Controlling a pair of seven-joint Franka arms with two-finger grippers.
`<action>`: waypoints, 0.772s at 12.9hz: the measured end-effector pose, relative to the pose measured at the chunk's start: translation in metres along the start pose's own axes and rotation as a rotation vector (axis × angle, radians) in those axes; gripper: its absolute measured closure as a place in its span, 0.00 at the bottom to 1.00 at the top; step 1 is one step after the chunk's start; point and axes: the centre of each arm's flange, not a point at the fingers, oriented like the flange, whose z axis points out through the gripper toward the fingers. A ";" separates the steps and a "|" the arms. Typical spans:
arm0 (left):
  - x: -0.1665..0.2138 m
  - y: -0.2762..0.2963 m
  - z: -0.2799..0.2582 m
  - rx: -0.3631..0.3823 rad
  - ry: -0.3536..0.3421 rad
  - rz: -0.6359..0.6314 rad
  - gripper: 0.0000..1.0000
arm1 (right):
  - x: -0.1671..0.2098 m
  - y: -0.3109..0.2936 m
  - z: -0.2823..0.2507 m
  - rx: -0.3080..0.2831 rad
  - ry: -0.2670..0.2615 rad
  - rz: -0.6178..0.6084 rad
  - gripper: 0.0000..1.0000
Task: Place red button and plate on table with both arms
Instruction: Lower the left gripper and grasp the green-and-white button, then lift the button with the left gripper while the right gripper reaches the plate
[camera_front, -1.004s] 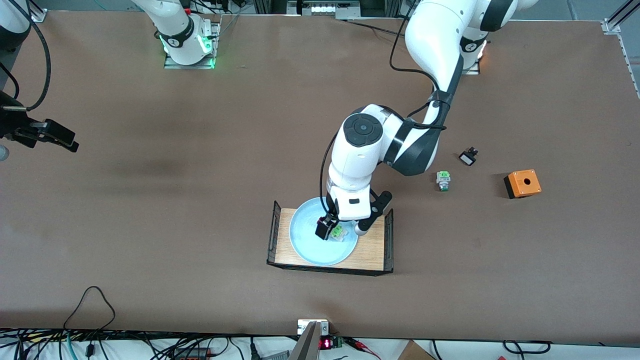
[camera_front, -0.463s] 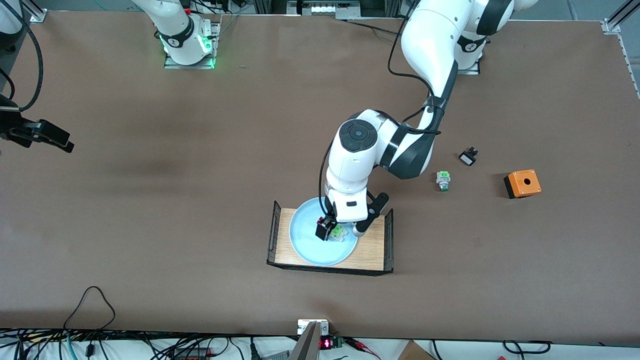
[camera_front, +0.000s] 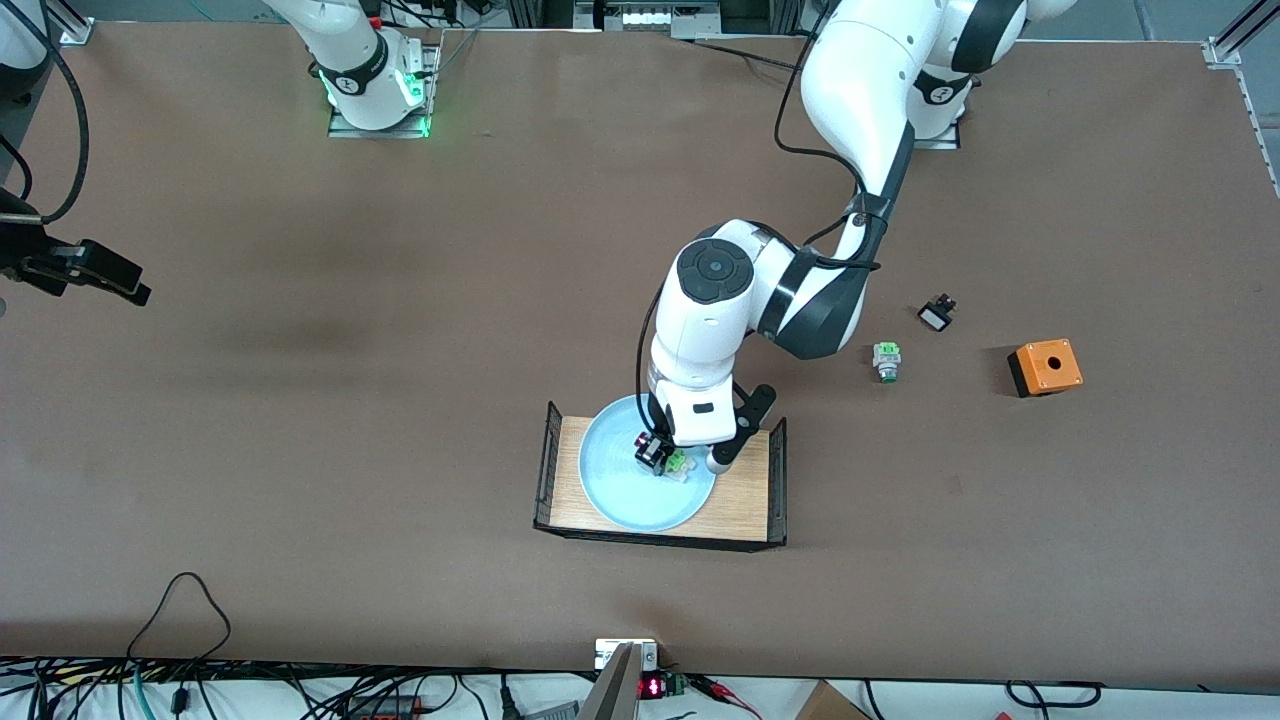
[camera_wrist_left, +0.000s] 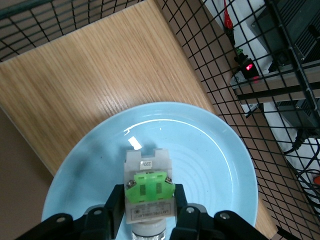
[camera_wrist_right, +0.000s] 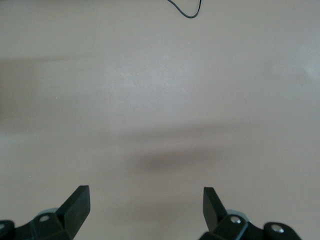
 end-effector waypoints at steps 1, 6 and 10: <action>-0.001 0.000 0.000 0.000 0.005 -0.003 0.56 | 0.000 -0.001 0.000 0.000 0.000 -0.001 0.00; 0.003 0.005 -0.020 0.024 0.024 -0.011 0.56 | 0.000 -0.002 0.000 0.005 -0.002 0.001 0.00; 0.024 0.009 -0.084 0.086 0.002 0.033 0.56 | -0.011 -0.025 0.003 0.085 -0.087 0.163 0.00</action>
